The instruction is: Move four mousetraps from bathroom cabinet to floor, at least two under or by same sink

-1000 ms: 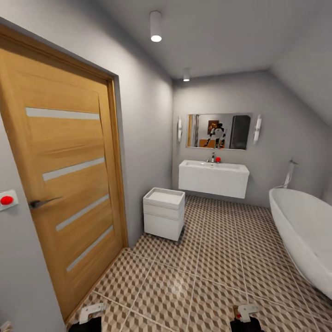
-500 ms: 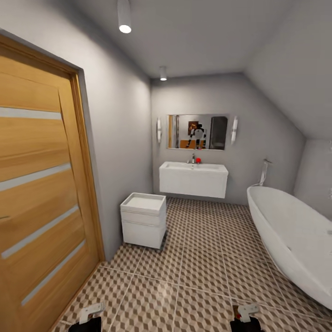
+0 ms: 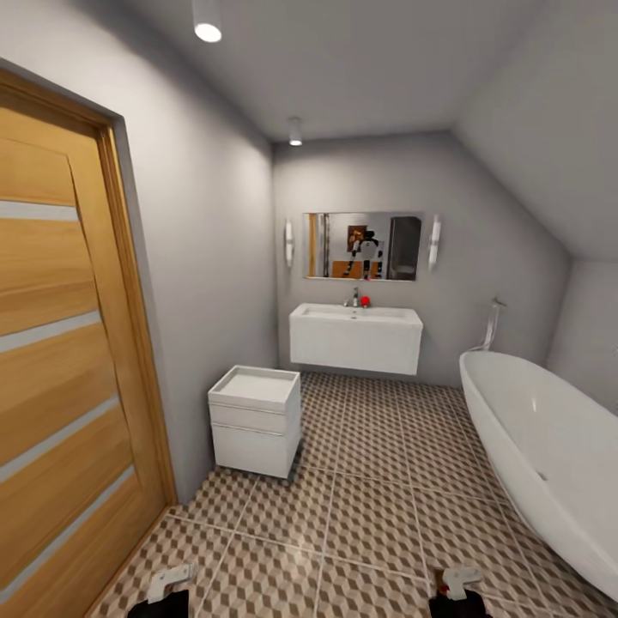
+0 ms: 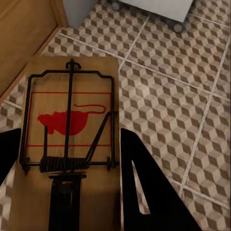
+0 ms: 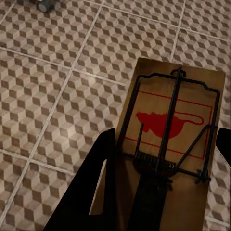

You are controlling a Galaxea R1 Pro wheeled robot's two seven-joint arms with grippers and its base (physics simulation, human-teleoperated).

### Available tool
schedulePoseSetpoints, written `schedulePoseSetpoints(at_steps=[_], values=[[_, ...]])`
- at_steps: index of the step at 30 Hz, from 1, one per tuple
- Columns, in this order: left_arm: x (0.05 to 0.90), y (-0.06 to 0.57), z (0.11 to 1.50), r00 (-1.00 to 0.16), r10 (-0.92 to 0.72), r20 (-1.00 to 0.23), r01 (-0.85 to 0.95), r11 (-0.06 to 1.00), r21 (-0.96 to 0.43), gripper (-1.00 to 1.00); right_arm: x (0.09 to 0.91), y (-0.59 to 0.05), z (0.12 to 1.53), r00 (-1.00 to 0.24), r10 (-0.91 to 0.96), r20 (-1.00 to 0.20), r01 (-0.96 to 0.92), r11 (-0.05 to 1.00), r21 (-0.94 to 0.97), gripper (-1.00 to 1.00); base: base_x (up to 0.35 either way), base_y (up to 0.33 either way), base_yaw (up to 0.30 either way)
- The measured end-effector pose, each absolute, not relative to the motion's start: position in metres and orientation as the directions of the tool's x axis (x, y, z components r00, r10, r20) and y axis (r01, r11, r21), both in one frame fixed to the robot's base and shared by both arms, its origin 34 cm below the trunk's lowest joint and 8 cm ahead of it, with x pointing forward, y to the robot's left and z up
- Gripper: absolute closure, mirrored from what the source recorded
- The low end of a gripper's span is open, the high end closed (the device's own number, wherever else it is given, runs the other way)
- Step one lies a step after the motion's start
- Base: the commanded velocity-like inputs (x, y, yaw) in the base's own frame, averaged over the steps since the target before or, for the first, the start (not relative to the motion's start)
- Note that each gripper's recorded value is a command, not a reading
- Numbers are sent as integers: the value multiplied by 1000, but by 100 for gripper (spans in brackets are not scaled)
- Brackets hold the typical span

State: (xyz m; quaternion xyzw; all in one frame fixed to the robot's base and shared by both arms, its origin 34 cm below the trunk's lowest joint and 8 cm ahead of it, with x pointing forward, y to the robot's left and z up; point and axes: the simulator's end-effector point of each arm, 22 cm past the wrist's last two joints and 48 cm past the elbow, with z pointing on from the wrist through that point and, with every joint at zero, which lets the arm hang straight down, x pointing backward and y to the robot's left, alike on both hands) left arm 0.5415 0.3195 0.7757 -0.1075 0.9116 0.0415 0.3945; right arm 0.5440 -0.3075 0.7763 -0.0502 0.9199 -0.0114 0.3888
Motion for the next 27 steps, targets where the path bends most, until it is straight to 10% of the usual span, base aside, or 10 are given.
schedulePoseSetpoints(at_steps=[27], values=[[542,320,776,-666,-163,-728,-229,973,-9,100,544,-308,776,-693,-101,-714,-83,995,-60,100,316,-174,-100]])
